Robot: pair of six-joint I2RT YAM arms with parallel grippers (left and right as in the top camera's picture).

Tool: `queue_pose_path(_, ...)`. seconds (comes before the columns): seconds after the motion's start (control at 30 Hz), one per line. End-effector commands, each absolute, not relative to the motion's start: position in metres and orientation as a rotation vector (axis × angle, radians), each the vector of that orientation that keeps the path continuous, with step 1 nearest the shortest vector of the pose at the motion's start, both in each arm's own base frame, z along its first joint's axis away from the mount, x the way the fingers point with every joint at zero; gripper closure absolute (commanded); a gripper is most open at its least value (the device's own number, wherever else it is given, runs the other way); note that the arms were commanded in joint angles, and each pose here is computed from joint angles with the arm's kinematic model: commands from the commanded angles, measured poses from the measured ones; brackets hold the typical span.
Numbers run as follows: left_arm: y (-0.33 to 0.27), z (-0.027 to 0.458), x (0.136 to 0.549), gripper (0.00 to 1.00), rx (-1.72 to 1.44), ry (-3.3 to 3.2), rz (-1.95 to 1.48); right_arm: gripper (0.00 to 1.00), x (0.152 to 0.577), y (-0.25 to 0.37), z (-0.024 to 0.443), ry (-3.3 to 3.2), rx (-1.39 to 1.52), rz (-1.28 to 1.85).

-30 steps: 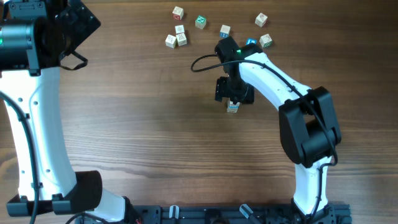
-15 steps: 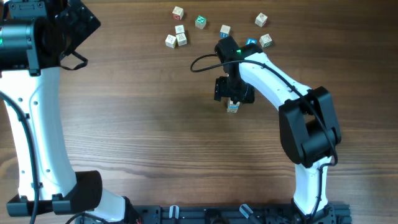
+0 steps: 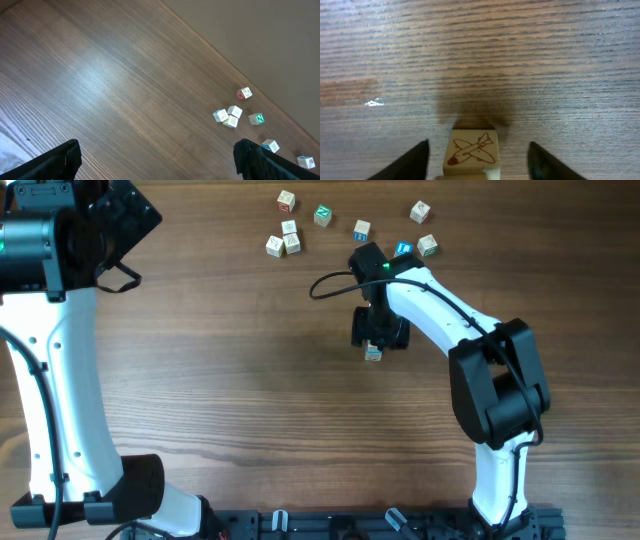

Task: Form a tower
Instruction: 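Lower and align the block onto the stack with the right gripper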

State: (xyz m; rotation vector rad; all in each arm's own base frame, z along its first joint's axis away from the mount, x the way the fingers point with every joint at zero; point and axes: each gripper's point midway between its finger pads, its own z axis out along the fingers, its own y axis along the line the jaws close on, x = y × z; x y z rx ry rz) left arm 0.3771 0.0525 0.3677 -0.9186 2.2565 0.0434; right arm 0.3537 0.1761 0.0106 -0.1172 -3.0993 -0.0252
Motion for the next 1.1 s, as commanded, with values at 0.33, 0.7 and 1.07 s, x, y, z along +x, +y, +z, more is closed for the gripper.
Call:
queue_pose_path(0.33, 0.057, 0.378, 0.372, 0.00, -0.938, 2.213, 0.045, 0.75, 0.345, 0.179, 0.002, -3.065, -0.109, -0.031)
queue_pose_path(0.7, 0.057, 0.378, 0.372, 0.00, -0.938, 2.213, 0.045, 0.90, 0.347, 0.179, 0.004, -3.074, -0.103, -0.038)
queue_pose_path(1.07, 0.057, 0.378, 0.372, 0.00, -0.938, 2.213, 0.045, 0.95, 0.352, 0.175, 0.025, -3.079, -0.070, 0.014)
